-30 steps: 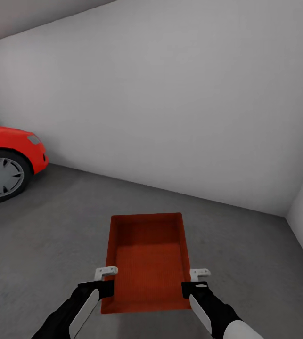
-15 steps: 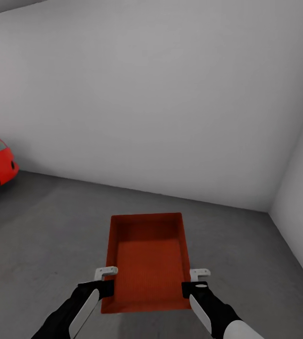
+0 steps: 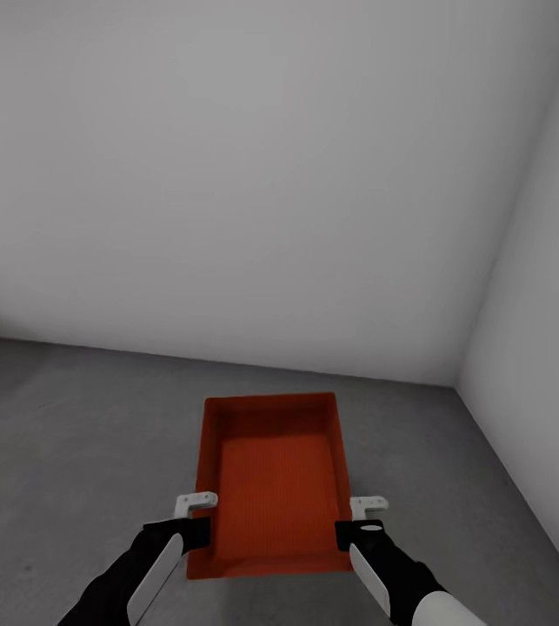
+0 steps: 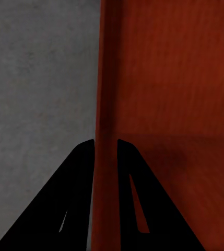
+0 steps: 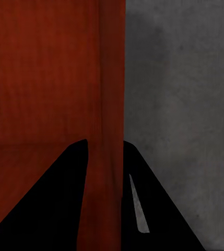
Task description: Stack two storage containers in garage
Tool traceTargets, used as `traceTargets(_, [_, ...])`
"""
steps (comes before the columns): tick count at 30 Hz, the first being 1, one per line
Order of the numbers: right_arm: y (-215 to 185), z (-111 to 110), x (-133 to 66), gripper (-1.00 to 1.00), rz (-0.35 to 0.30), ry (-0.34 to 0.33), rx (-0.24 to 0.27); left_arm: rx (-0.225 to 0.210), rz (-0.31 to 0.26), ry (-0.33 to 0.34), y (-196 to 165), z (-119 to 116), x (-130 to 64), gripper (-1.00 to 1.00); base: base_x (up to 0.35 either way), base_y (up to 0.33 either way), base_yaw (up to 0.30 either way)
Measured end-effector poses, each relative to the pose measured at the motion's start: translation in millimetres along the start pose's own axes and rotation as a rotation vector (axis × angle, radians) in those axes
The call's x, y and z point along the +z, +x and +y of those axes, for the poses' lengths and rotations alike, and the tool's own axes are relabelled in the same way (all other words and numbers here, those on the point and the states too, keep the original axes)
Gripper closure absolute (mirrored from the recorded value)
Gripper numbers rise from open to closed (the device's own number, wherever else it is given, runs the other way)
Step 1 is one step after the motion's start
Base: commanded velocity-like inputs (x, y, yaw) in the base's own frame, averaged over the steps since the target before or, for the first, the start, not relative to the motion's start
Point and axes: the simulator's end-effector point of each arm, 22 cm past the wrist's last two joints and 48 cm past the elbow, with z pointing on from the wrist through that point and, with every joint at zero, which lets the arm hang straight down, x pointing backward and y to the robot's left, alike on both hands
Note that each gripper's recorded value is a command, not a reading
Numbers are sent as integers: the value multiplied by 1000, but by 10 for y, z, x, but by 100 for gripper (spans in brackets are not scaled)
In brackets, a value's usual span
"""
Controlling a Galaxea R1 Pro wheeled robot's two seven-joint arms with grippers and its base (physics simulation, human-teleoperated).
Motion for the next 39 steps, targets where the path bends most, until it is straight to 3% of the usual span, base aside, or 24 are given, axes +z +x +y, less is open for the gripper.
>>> traceTargets(25, [0,0,0,100,0,0,0,0,0,0,0,0,1,100,249,-205,-245])
traceTargets(39, [2,1,3,100,1,0,0,0,1,0,1,1,3,100,36,-71,-229])
